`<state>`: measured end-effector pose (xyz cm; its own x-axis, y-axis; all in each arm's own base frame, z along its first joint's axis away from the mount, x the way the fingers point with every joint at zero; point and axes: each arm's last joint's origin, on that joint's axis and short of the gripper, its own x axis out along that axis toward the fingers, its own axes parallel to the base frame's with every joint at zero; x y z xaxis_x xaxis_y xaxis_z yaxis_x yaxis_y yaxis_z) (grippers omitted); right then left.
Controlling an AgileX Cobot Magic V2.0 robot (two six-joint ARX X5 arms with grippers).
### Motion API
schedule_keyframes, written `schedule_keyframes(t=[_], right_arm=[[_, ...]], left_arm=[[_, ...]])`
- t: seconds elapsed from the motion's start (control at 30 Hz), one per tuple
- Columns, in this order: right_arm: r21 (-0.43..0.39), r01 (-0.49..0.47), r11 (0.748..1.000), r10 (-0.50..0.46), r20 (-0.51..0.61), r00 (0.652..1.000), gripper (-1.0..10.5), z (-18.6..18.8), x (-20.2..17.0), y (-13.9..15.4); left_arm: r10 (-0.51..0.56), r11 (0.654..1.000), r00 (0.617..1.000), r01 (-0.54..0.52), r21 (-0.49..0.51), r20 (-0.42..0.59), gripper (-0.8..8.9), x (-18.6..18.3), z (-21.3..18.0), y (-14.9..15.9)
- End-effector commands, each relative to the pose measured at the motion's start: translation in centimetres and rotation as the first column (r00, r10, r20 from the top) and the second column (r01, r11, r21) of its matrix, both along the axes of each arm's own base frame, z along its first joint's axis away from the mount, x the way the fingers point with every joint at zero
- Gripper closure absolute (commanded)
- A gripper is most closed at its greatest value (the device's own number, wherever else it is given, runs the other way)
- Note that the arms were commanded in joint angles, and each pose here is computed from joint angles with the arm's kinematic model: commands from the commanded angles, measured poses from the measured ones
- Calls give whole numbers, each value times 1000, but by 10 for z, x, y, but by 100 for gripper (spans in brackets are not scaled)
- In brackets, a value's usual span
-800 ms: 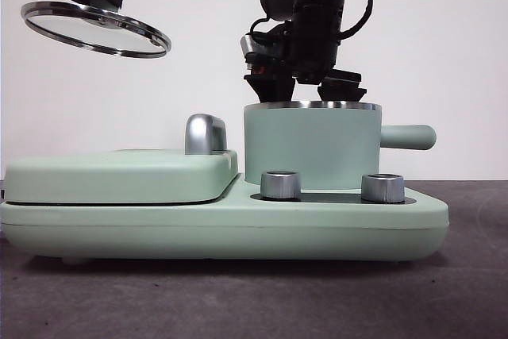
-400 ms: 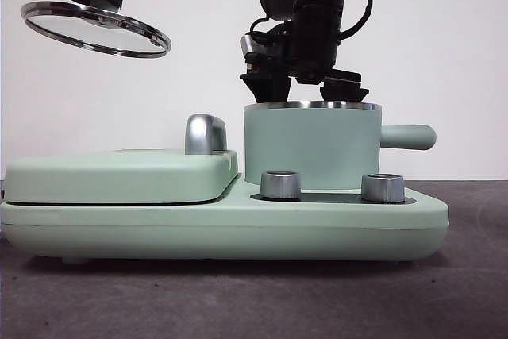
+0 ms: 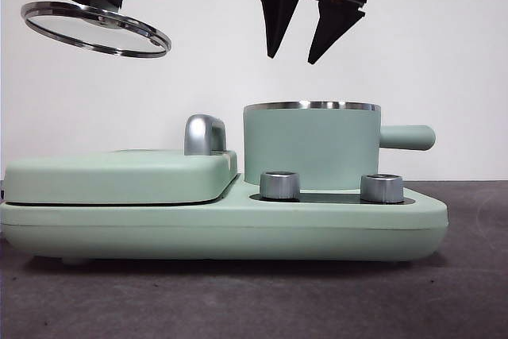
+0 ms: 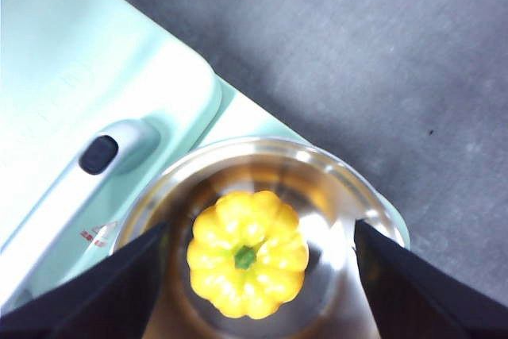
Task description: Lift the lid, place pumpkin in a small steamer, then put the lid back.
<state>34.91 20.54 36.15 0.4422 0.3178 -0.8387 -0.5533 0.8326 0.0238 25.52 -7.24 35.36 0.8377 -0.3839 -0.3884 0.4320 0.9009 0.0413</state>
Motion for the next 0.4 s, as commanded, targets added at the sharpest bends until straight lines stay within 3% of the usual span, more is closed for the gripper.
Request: schedule_keyframes(t=[0.03,0.17,0.4], right_arm=[[29,0,1000,-2,41,999,592,2,-3,1],[120,32,992,-53,177,983,592,2,-24,-12],[197,38,980,-92,271,958,592,-17,-76,-45]], left_arm=[[-9,1000,999,10,-7,50,804,-1,10,-1],[-9,1000,999,9,-8,50,804,-1,10,-1],[-9,1000,999,10,-8,50,804,-1,10,-1]])
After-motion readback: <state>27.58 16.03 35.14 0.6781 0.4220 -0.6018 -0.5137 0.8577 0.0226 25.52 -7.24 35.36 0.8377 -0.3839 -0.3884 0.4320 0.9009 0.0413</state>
